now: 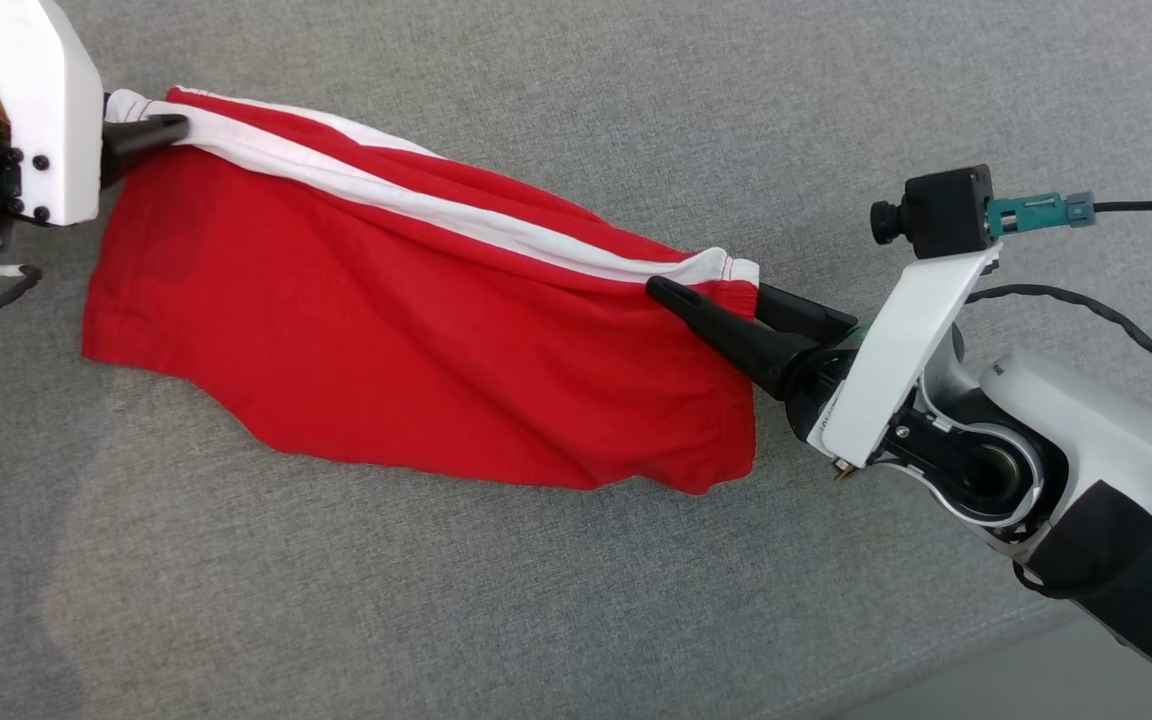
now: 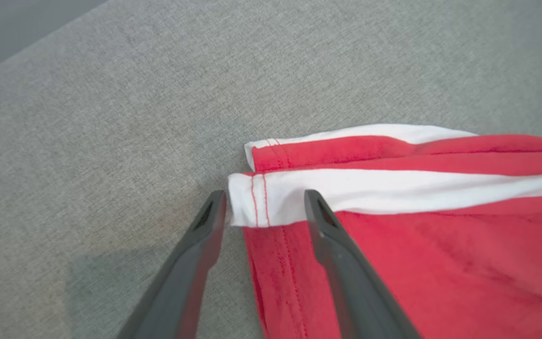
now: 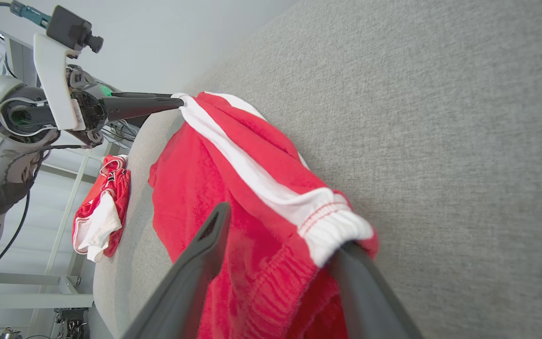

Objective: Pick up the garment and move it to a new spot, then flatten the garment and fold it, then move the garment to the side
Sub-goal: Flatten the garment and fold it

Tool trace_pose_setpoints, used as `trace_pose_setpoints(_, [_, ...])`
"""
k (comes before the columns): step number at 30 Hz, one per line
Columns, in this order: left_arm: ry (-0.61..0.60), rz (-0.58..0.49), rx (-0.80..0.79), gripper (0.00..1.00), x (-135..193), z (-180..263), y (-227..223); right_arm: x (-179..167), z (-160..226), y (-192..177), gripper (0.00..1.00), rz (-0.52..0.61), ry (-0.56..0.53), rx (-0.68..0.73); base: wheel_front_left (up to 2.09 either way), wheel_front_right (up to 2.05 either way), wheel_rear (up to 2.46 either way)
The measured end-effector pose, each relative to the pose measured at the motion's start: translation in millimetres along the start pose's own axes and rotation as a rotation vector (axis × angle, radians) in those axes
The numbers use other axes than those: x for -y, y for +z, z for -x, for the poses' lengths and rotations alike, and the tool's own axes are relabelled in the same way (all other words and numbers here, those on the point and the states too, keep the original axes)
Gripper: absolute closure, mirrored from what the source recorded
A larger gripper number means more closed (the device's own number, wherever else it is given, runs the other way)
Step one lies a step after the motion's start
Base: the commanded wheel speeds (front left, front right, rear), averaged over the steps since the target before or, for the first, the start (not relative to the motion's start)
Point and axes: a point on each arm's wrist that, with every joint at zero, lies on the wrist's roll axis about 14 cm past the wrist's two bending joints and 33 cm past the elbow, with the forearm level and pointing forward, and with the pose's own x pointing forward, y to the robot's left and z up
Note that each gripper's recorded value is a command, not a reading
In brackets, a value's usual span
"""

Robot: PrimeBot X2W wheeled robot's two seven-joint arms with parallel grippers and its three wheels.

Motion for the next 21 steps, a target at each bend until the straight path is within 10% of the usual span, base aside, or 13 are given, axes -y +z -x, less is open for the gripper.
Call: trace_pose_setpoints(21, [0.033,0.031,-0.06,0.0,4,38,-32,13,75,31,0.0,0.001,-0.111,0.187,0.0,0.0,0.0])
